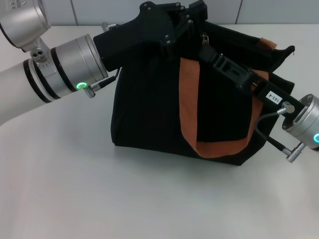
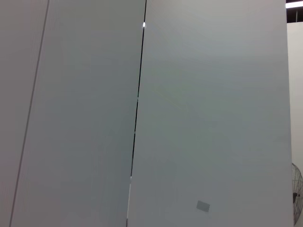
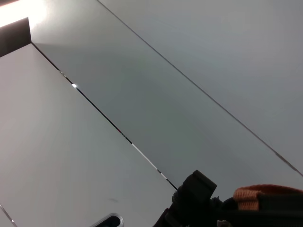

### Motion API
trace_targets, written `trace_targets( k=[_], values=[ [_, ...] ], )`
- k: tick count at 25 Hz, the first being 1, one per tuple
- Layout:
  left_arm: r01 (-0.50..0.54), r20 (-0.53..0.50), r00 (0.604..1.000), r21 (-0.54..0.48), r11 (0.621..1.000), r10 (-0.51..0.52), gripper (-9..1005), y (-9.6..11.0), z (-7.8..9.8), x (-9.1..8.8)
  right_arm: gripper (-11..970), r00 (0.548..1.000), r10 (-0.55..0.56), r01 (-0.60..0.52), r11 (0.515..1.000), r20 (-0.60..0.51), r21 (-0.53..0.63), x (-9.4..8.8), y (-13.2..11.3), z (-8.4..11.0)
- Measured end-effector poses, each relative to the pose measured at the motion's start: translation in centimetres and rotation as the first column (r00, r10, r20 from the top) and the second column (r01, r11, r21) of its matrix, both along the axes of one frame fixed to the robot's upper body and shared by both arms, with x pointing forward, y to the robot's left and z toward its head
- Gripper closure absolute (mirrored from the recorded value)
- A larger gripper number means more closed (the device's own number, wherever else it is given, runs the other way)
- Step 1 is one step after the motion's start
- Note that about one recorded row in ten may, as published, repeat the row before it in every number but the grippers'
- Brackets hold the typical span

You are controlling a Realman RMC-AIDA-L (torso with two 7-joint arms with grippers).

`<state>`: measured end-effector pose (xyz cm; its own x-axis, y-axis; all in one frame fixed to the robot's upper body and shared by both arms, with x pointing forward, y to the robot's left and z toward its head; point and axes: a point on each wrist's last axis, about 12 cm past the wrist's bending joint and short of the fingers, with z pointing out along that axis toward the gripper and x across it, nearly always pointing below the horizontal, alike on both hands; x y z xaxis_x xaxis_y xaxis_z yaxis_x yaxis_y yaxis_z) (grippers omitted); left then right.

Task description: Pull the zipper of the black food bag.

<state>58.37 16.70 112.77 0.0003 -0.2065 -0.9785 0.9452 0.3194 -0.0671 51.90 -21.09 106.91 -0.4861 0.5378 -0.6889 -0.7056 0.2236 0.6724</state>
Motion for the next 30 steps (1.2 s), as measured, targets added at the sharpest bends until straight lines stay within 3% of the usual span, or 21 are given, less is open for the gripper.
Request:
trace_targets(
  k=[16, 25, 30],
  values=[
    [0.002, 0.003, 1.000, -0.001, 1.000, -0.002, 970, -0.01, 0.01, -0.04, 798, 1.000, 0.010, -0.010, 1.000, -0.017, -0.006, 0.25, 0.31, -0.03],
    [0.000, 0.003, 1.000, 0.000, 1.000, 0.000, 970, 0.04, -0.02, -0.05, 961, 0.999, -0.007, 0.007, 1.000, -0.031, 0.003, 0.09, 0.04, -0.22],
    [-0.005, 0.003, 1.000, -0.004, 1.000, 0.005, 970, 0.13, -0.01, -0.04, 961, 0.999, -0.015, 0.015, 1.000, -0.042, 0.004, -0.11, -0.39, -0.39]
  ],
)
